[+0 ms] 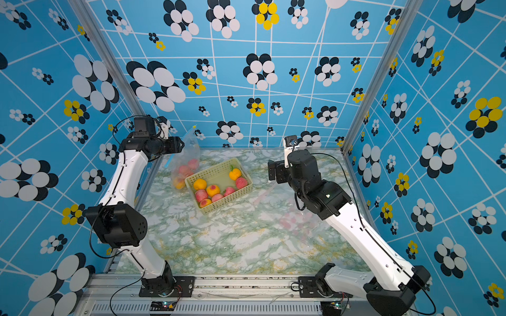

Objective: Place the peach in a zip-top bag and seal the zipper
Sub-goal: Place the zipper food storage bag at the center of the board, then pick up the zipper food storage bag.

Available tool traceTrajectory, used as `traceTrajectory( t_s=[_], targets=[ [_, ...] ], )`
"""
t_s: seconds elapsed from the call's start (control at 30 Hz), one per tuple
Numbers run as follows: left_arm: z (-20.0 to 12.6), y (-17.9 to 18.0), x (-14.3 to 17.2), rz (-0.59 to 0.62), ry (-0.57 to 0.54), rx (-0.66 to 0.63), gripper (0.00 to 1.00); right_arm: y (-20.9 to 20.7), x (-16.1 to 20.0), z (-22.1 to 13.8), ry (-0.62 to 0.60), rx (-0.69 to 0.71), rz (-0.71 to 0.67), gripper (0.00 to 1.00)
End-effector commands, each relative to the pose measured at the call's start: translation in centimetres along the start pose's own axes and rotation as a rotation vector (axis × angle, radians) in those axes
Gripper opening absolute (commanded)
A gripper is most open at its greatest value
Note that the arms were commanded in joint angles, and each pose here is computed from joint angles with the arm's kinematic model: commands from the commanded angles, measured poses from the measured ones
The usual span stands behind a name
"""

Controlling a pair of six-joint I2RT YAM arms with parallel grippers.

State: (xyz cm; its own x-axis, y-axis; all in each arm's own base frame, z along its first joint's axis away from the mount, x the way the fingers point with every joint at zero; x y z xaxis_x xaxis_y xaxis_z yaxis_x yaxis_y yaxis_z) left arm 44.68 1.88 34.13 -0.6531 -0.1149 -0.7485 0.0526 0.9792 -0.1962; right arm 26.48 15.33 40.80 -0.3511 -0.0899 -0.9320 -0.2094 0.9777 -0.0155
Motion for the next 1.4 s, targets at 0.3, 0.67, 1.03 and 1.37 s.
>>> traceTrajectory(
  t_s=[0.3, 0.67, 1.03, 1.37],
  targets=[
    [-9.5, -2.2, 0.2, -0.03, -0.168, -0.036, 0.99, -1.1, 6.0, 7.9, 0.412, 0.199, 0.054, 0.98],
    [-15.1, -2.8, 5.0, -0.125, -0.38, -0.034, 0.99, -3.4, 12.1, 21.0, 0.622, 0.324, 0.324, 0.83],
    [-16.0, -1.8, 9.5, -0.229, -0.533, -0.071, 0.99, -5.8, 15.7, 30.9, 0.697, 0.474, 0.405, 0.81],
    [-13.9, -1.5, 11.6, -0.242, -0.441, -0.059, 0.99, -8.0, 17.7, 32.9, 0.74, 0.524, 0.461, 0.77]
  ],
)
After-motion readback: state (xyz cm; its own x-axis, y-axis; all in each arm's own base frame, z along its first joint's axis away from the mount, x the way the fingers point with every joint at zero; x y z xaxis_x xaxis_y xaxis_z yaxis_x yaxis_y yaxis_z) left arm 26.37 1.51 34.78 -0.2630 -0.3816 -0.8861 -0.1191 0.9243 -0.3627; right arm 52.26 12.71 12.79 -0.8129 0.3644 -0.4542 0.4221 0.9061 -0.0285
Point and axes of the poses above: each gripper's point midway between its finger pads, its own z axis out along the fingers, its own y axis along the line the jaws close on, x = y × z, the point moved 7 cm from there along -z, back along the fingers
